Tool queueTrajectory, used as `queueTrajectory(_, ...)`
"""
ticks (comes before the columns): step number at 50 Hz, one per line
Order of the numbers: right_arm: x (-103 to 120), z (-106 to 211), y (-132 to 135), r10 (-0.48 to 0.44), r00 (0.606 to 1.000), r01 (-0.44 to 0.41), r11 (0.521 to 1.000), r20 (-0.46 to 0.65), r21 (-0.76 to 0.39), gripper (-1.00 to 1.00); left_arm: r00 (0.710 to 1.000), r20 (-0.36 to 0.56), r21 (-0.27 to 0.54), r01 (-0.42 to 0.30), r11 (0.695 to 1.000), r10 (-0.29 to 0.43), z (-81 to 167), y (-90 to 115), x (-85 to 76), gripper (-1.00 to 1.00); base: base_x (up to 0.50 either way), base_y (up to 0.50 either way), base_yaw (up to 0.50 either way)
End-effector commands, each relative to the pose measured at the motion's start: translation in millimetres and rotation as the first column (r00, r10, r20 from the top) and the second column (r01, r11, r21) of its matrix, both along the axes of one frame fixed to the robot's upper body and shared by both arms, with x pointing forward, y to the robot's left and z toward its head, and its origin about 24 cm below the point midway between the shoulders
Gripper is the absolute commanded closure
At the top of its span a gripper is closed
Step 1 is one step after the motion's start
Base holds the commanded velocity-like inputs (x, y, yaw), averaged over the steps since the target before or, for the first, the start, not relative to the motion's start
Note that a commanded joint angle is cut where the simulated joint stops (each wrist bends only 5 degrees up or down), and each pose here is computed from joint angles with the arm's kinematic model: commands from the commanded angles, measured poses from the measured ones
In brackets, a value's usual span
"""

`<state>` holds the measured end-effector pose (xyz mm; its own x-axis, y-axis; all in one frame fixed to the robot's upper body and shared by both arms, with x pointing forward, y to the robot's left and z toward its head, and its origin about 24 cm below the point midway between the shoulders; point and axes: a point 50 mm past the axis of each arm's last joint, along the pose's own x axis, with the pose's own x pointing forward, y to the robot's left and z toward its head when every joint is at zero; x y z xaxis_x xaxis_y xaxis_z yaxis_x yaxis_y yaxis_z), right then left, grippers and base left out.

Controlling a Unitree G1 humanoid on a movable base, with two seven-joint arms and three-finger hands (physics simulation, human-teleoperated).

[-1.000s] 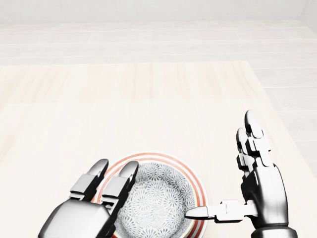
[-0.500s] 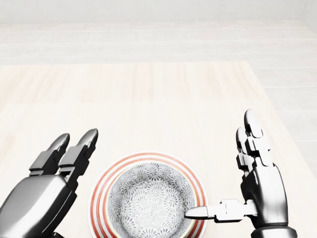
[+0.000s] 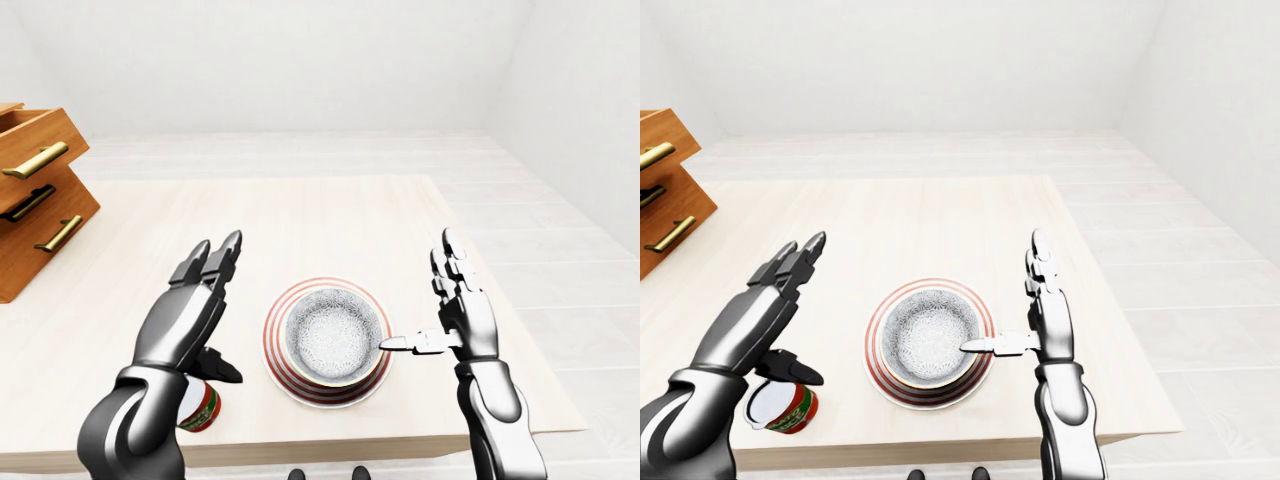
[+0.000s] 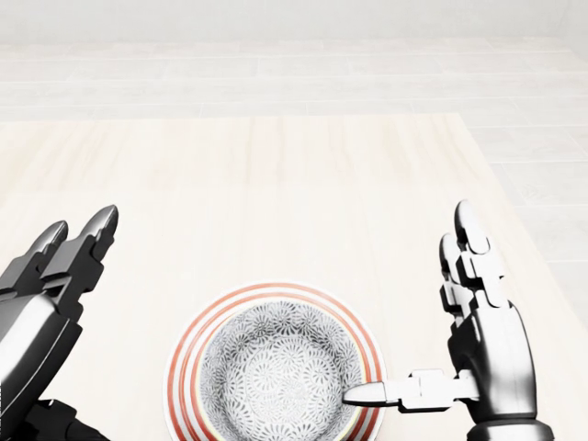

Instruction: Put the bowl on the plate.

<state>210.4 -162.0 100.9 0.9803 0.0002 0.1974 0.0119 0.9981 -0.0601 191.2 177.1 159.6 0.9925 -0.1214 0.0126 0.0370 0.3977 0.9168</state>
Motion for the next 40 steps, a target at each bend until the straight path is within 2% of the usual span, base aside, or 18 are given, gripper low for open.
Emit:
queueTrajectory(1,-1.1,2.2,0.0,0.001,1.0,-0.001,1.0,0.009,-0.007,-1.0,0.999,0.03,-0.008,-0.037,0.999,0.038,6.3,14.0,2.2,-1.0,0.0,0.0,0.0)
queueTrajectory(30,-8.6,15.6,-2.8,0.001,0.998,0.001,0.999,0.063,-0.036,-1.0,0.983,0.175,-0.007,-0.053,0.999,0.053,35.9,29.1,-0.8,-1.0,0.0,0.0,0.0)
queueTrajectory(40,-17.6,18.4,-8.3,-0.017,0.998,0.02,0.999,0.068,-0.044,-1.0,0.988,0.134,-0.026,-0.071,0.997,0.074,29.2,40.2,1.3,-1.0,0.0,0.0,0.0)
